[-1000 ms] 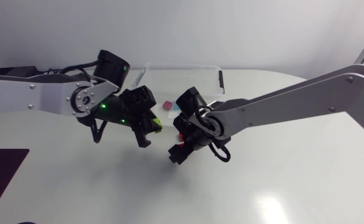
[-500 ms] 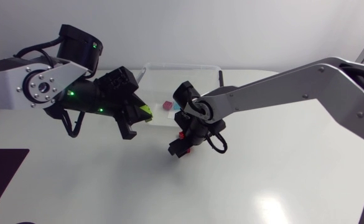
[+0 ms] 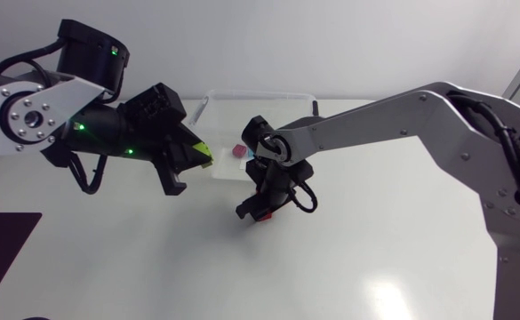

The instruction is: Place the duplo bricks in the container

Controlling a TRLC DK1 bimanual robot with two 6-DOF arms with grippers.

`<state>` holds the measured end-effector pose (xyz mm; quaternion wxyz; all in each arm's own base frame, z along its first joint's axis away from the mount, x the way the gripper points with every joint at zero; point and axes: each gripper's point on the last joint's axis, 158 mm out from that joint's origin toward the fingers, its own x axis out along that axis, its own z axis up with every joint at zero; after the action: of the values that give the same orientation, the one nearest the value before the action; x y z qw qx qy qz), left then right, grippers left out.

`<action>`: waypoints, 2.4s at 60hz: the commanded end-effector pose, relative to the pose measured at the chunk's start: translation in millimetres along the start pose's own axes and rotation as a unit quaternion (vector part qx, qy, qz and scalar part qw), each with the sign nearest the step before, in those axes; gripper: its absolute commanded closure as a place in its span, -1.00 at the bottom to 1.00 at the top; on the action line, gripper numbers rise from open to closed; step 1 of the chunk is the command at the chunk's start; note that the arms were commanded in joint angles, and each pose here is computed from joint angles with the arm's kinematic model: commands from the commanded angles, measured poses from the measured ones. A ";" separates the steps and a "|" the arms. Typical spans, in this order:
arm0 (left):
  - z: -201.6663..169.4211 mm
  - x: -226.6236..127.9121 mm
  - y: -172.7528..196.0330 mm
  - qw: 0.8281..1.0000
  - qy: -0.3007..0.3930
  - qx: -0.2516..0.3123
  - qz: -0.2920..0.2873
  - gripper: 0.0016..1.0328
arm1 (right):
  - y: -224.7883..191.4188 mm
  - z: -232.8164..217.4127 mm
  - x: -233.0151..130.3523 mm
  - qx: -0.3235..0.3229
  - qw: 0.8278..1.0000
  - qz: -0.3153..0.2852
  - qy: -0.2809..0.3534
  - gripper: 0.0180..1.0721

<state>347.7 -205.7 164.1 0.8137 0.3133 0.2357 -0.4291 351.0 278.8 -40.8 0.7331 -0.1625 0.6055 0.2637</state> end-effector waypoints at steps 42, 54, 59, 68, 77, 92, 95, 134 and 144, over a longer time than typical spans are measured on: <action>62.7 23.8 115.2 0.987 -0.084 -0.103 0.092 0.52 | -15.4 -17.9 -99.3 -0.004 0.997 -0.013 -0.076 0.28; 55.0 76.7 139.8 0.985 -0.069 -0.111 0.115 0.52 | -35.2 2.4 -144.1 0.011 0.992 -0.024 -0.126 0.28; 53.0 93.3 147.1 0.984 -0.066 -0.114 0.118 0.52 | -39.8 13.3 -161.9 0.014 0.989 -0.027 -0.144 0.28; 49.7 114.6 152.5 0.984 -0.055 -0.115 0.123 0.38 | -48.3 34.2 -183.9 0.020 0.985 -0.032 -0.171 0.28; 46.4 117.8 155.9 0.983 -0.047 -0.120 0.131 -0.74 | -56.0 55.9 -196.8 0.026 0.981 -0.036 -0.188 0.28; 60.9 77.5 149.1 0.981 -0.064 -0.113 0.144 -0.91 | -69.8 92.7 -206.7 0.035 0.976 -0.039 -0.211 0.28; 64.8 64.8 145.3 0.980 -0.070 -0.111 0.147 -0.91 | -73.1 98.4 -205.7 0.037 0.975 -0.040 -0.214 0.28; 16.3 50.3 -11.0 0.999 -0.018 -0.034 0.009 -0.90 | -124.6 150.6 -149.1 0.056 0.968 -0.086 -0.228 -0.49; 0.2 76.0 -38.1 0.999 0.007 -0.024 -0.026 -0.90 | -133.6 148.0 -173.6 0.064 0.961 -0.093 -0.254 -0.80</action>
<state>366.4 -258.9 137.9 0.8299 0.2792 0.2332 -0.4231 520.5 232.2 127.2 0.8795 -0.1005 0.4212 0.1973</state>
